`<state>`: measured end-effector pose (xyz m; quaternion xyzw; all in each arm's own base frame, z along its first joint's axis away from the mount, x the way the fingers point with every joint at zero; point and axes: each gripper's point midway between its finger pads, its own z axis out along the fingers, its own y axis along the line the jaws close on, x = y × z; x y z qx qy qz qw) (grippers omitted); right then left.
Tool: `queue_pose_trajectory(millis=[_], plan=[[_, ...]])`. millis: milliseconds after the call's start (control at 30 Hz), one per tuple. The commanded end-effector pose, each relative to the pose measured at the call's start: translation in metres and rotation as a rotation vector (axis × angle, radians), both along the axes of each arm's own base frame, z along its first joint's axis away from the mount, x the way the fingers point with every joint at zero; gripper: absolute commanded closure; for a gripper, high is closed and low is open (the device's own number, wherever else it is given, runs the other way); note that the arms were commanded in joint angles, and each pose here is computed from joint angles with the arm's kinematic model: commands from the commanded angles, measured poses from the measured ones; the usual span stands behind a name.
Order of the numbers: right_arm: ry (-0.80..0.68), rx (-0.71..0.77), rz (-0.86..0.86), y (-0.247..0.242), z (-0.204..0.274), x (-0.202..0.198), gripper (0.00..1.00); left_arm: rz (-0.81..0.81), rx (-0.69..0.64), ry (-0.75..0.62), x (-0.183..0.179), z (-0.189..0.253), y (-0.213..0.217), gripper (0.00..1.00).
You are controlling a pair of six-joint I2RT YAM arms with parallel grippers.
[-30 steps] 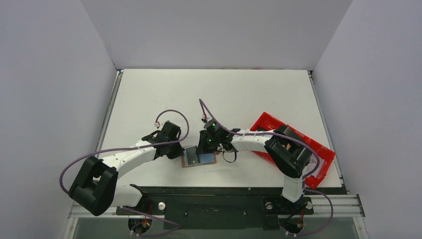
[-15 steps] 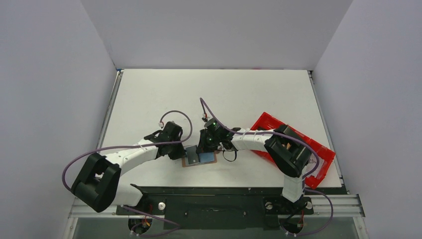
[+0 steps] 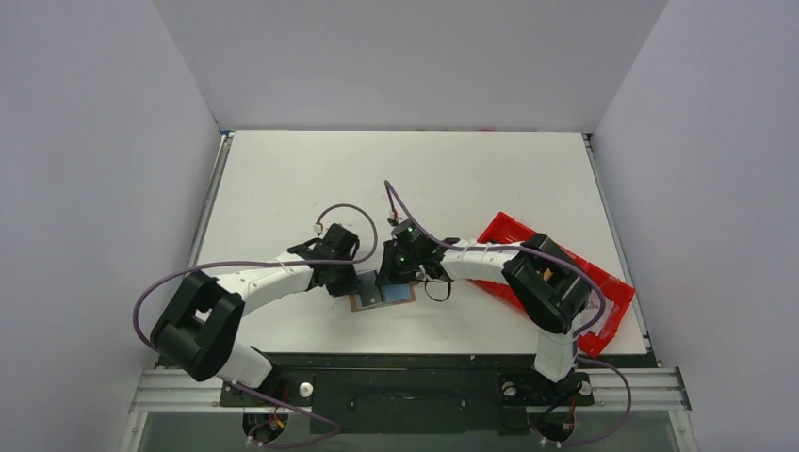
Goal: Take the credit cards out of the card holder
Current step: Remove the credit card from the card holder.
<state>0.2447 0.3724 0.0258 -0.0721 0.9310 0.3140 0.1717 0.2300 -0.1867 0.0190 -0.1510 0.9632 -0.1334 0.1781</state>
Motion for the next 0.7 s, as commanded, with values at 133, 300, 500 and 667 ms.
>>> queue_pose_trajectory(millis=[133,300,500,667], plan=[[-0.027,-0.025,-0.03,-0.012,-0.003,0.013,1.0,-0.028,0.264,0.166,-0.038,-0.049,0.038,1.0],[-0.029,-0.018,-0.056,-0.024,-0.002,0.02,1.0,-0.021,0.296,0.219,-0.051,-0.063,0.046,1.0],[-0.035,-0.012,-0.083,-0.036,0.001,0.024,1.0,-0.011,0.296,0.236,-0.056,-0.067,0.048,1.0],[-0.032,-0.009,-0.091,-0.039,0.0,0.025,0.98,-0.004,0.297,0.24,-0.058,-0.069,0.049,1.0]])
